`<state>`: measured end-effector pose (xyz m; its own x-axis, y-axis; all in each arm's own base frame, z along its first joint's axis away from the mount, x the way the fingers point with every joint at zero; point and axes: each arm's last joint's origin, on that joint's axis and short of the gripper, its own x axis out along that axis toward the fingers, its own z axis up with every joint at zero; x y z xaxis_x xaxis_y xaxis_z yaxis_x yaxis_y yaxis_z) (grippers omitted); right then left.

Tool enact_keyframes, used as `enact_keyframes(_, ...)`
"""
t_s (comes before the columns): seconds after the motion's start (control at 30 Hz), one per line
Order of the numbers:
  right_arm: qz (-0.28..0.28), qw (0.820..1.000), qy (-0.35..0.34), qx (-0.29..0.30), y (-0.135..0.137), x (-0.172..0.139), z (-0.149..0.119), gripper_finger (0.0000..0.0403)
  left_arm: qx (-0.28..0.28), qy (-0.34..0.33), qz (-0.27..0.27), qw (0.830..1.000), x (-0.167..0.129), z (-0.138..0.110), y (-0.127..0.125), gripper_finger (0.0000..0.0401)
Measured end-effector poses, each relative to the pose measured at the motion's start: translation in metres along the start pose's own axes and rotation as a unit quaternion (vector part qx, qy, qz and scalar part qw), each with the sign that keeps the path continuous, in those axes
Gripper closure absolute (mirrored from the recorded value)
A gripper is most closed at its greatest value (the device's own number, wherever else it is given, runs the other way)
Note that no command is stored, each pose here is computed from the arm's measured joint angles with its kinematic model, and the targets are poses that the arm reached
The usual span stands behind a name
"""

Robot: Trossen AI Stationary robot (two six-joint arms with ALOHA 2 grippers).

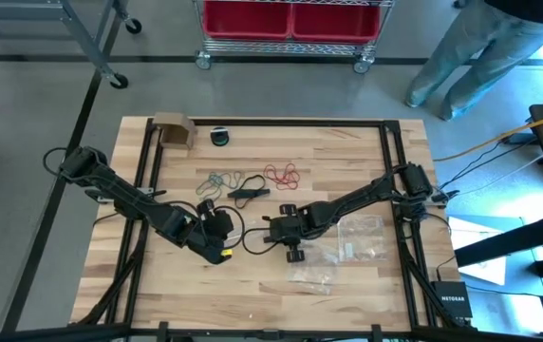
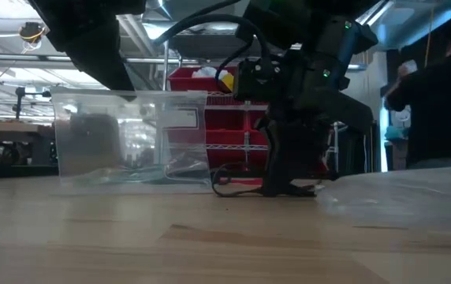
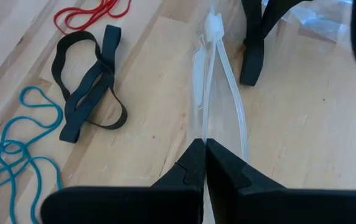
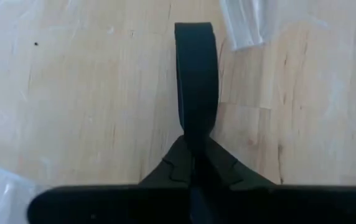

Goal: Sort rubber bands
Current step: Put the black rubber band into the transparent zip bag

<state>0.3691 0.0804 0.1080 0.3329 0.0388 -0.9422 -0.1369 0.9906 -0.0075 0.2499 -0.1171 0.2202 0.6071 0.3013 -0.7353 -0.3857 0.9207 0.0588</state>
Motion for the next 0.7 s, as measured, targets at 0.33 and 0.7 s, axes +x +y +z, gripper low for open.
enact_keyframes(0.33, -0.015, 0.996, -0.083, 0.010, -0.002, -0.062, 0.014, 0.0401, -0.006, -0.001, -0.001, 1.000, 0.000, 0.000, 0.000, 0.0401)
enact_keyframes(0.7, -0.004, 0.938, -0.346, 0.000, 0.002, -0.145, 0.047, 0.0402, -0.034, -0.020, -0.018, 0.999, 0.000, 0.005, -0.004, 0.0401)
